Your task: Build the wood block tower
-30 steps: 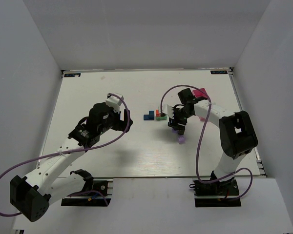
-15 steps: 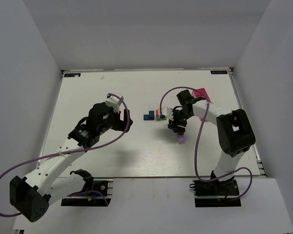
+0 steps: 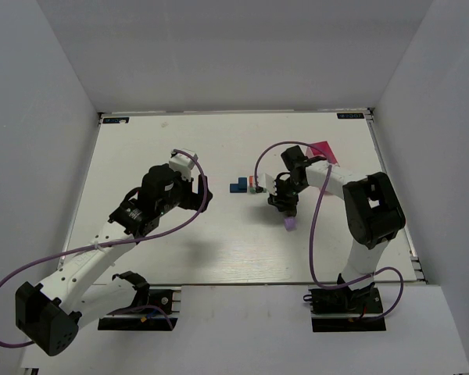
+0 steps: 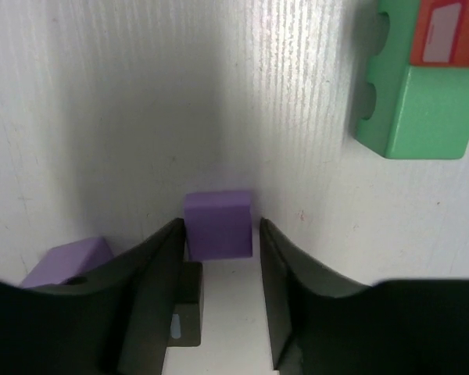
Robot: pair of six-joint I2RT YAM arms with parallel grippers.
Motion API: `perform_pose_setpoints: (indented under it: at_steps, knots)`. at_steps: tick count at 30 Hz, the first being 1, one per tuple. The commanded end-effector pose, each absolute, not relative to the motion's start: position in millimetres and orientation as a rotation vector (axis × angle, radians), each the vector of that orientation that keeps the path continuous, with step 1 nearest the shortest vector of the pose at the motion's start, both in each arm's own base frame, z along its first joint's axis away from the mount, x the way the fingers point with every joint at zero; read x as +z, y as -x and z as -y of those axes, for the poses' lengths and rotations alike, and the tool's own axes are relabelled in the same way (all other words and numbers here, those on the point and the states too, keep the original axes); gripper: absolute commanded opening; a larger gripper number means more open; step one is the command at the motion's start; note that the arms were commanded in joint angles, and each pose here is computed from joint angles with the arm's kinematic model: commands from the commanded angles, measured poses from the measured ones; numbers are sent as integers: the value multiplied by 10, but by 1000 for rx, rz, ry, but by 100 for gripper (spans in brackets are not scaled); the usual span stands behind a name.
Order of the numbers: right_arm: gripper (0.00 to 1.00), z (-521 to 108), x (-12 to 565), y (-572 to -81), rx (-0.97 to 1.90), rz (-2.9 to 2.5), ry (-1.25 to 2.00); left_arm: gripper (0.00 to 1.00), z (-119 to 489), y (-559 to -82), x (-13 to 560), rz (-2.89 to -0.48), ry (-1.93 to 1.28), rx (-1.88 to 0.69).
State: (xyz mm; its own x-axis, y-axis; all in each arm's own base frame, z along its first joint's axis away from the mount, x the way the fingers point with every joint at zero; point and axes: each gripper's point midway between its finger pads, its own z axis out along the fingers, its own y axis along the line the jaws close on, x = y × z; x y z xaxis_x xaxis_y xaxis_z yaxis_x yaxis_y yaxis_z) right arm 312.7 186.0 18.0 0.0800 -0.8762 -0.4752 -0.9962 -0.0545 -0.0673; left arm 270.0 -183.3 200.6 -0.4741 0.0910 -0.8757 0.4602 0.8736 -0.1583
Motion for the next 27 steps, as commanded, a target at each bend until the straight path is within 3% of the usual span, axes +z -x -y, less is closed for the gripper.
perform_pose_setpoints:
  at_steps: [1, 6, 16, 27]
  knots:
    - [37, -1904, 254, -3123, 467, -1847, 1997, 94, 1839, -2680, 2127, -1994, -395, -491]
    - [12, -1952, 546, -3082, 501, -1842, 1983, 94, 1839, -2680, 2127, -1994, -395, -491]
    - [10, -2559, 1764, -3325, 493, -1696, 1795, 94, 1800, -2684, 2183, -1976, -378, -477]
    - [12, -3223, 1688, -3679, 422, -1757, 1834, 94, 1750, -2671, 2223, -1957, -361, -463]
